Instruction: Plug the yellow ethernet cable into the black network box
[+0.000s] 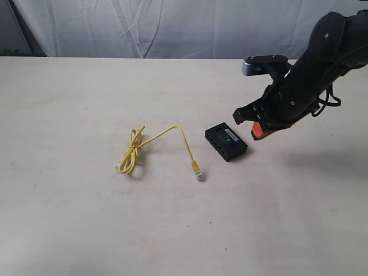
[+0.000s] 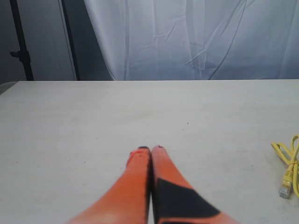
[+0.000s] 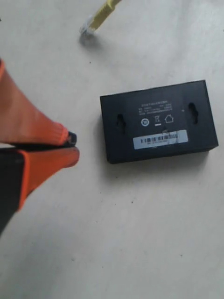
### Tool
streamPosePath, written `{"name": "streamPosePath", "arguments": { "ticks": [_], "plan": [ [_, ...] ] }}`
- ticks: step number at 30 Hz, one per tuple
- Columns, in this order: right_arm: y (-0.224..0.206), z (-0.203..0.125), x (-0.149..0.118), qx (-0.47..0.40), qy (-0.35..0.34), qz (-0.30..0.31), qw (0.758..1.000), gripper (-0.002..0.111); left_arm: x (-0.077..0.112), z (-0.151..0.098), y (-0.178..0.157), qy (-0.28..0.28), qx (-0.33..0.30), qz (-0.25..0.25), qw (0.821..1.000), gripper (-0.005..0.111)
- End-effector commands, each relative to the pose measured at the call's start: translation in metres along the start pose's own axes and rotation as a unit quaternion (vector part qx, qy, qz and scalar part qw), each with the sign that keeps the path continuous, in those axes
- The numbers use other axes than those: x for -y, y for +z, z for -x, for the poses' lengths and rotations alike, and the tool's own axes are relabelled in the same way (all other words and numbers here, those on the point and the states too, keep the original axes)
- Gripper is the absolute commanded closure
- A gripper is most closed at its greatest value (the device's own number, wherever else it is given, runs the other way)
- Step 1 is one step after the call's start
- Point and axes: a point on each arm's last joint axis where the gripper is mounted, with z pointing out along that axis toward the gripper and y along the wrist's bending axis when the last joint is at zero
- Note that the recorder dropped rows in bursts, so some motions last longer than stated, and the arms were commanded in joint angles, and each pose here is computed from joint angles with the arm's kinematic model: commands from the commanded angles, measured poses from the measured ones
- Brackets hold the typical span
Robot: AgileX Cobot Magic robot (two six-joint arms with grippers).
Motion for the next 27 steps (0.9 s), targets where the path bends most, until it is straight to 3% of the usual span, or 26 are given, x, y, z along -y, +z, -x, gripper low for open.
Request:
{"name": "streamPosePath", "arguments": {
  "ticks": [1, 19, 27],
  "plan": [
    [-0.003, 0.001, -0.001, 0.001, -0.008, -0.001, 1.0, 0.108, 0.0, -0.001, 0.0, 0.0, 0.003, 0.0, 1.0, 0.107],
    [-0.003, 0.001, -0.001, 0.004, -0.006, -0.001, 1.0, 0.108, 0.0, -0.001, 0.0, 0.006, 0.004, 0.002, 1.0, 0.107],
    [-0.003, 0.002, -0.002, 0.008, 0.004, 0.008, 1.0, 0.108, 0.0, 0.02, -0.003, 0.014, 0.119, 0.002, 0.993, 0.107]
  ]
}}
